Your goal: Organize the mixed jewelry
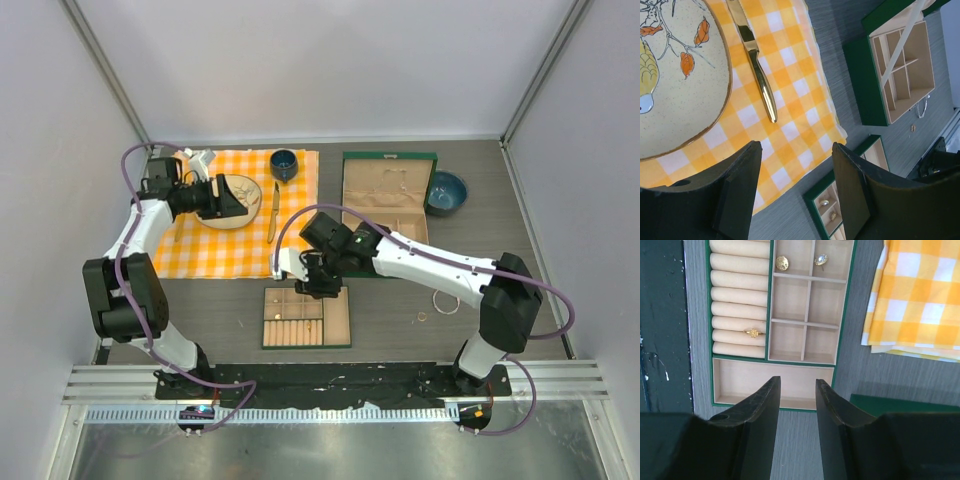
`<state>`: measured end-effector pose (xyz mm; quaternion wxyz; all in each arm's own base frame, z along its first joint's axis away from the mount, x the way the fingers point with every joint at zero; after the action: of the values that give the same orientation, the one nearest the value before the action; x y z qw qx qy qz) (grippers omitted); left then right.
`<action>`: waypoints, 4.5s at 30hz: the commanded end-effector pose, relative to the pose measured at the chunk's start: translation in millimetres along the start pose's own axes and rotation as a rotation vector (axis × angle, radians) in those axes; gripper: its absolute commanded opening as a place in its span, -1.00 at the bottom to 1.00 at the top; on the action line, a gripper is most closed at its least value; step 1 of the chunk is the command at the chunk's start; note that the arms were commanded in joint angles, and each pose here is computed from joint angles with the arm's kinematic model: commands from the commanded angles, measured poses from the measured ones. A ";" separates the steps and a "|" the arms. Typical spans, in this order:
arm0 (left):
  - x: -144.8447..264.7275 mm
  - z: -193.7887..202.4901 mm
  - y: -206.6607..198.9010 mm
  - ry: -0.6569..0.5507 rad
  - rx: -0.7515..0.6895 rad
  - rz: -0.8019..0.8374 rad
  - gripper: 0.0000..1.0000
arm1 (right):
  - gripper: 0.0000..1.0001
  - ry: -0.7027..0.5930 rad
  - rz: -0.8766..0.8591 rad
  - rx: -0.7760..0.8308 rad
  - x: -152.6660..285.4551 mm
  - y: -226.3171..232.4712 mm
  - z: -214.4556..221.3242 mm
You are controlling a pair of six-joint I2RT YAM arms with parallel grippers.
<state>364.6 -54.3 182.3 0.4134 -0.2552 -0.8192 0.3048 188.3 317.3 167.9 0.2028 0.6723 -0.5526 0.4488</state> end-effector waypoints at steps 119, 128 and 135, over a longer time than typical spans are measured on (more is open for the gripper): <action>6.3 30.1 -33.7 0.043 -0.263 -0.003 0.25 | -0.26 0.338 0.236 -0.209 71.4 46.3 167.7; 3.4 33.7 -30.0 0.060 -0.276 -0.015 0.25 | -0.31 0.408 0.106 -0.272 71.5 84.6 219.4; 1.2 36.7 -25.9 0.071 -0.278 -0.026 0.25 | -0.32 0.396 0.067 -0.251 68.5 97.7 222.3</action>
<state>330.3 -81.2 182.3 0.4131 -0.3031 -0.8379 0.1884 185.6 76.5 85.6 0.3944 0.5027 -0.5808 0.5044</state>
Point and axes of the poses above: each gripper's point midway between its finger pads, its own x axis back along the fingers, its own y axis along the line the jaws close on, z = x × y, the point moved 4 cm from there along x, back along the fingers, and after that the axes turned 14 degrees about x, right-handed, at the moved point
